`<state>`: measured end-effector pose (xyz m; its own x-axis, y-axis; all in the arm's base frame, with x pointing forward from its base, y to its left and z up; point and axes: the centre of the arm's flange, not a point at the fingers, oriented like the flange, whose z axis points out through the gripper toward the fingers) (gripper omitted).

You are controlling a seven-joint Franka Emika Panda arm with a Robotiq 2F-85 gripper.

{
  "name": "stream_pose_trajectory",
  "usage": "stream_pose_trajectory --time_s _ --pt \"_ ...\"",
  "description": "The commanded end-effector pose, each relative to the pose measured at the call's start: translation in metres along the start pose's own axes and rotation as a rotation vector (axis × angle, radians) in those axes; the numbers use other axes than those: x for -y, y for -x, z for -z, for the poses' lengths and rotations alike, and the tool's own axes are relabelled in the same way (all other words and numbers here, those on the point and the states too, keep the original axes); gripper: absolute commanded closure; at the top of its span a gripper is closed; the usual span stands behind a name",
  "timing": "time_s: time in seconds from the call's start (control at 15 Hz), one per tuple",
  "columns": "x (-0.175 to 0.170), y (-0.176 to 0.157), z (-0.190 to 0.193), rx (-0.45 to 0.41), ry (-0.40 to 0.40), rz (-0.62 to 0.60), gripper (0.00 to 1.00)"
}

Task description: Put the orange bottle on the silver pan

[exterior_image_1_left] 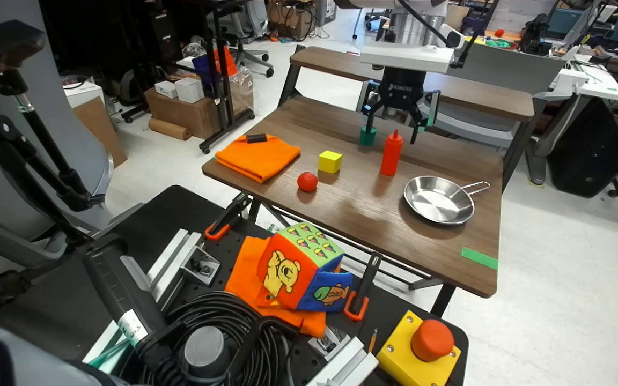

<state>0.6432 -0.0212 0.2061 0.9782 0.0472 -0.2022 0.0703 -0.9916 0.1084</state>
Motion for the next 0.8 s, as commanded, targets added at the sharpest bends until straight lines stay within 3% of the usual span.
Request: stream_pose_trajectory --time_s 0.0,0.27,0.33,0.47,0.73 --pt "0.000 -0.020 -0.010 -0.009 0.021 -0.008 0.00" --pt "-0.002 -0.029 -0.020 -0.002 0.032 -0.010 0.00" --pt "-0.003 -0.031 -0.022 -0.001 0.034 -0.010 0.25" --pt "-0.005 -0.035 -0.027 0.006 0.037 -0.013 0.32" --pt "-0.007 -0.036 -0.027 0.000 0.044 -0.028 0.65"
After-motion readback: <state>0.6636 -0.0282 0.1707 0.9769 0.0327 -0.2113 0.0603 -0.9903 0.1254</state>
